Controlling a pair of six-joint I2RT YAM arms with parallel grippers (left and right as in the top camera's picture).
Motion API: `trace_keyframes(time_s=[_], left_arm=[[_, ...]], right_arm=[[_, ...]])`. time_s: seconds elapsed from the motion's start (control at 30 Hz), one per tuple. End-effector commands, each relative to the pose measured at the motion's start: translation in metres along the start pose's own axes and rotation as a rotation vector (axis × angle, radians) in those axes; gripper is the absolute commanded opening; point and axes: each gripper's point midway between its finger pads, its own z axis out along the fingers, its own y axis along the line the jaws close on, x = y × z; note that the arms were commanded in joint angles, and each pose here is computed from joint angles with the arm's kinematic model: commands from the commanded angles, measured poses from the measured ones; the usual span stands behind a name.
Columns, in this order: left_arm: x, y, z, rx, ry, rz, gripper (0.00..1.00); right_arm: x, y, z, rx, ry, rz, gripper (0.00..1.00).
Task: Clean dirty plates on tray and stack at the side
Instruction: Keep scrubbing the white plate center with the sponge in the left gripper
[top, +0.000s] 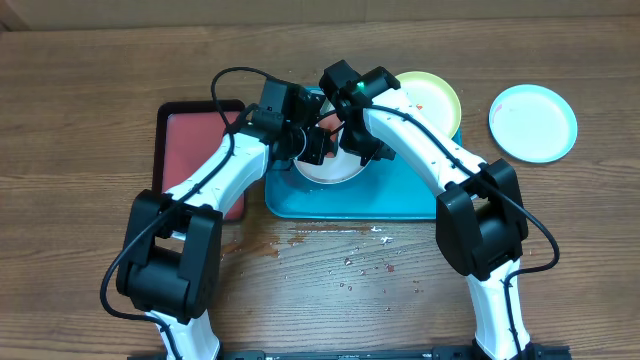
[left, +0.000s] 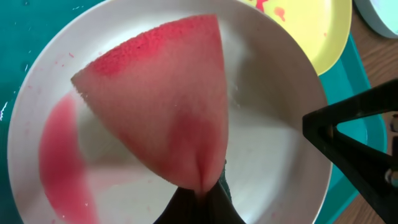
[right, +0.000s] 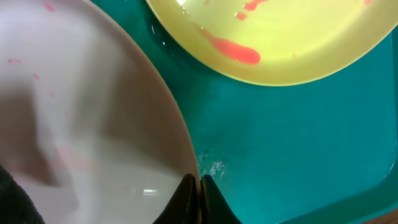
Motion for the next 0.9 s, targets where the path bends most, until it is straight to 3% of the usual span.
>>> trace_keyframes(time_s=[0.0, 0.87], left_arm=[[-0.003, -0.005, -0.005, 0.035, -0.012, 0.037, 0.04], [-0.004, -0.002, 0.010, 0.111, -0.013, -0.175, 0.04]], right_arm=[[-0.003, 0.005, -0.003, -0.009, -0.016, -0.016, 0.04], [0.004, 0.005, -0.004, -0.002, 0.000, -0.055, 0.04]])
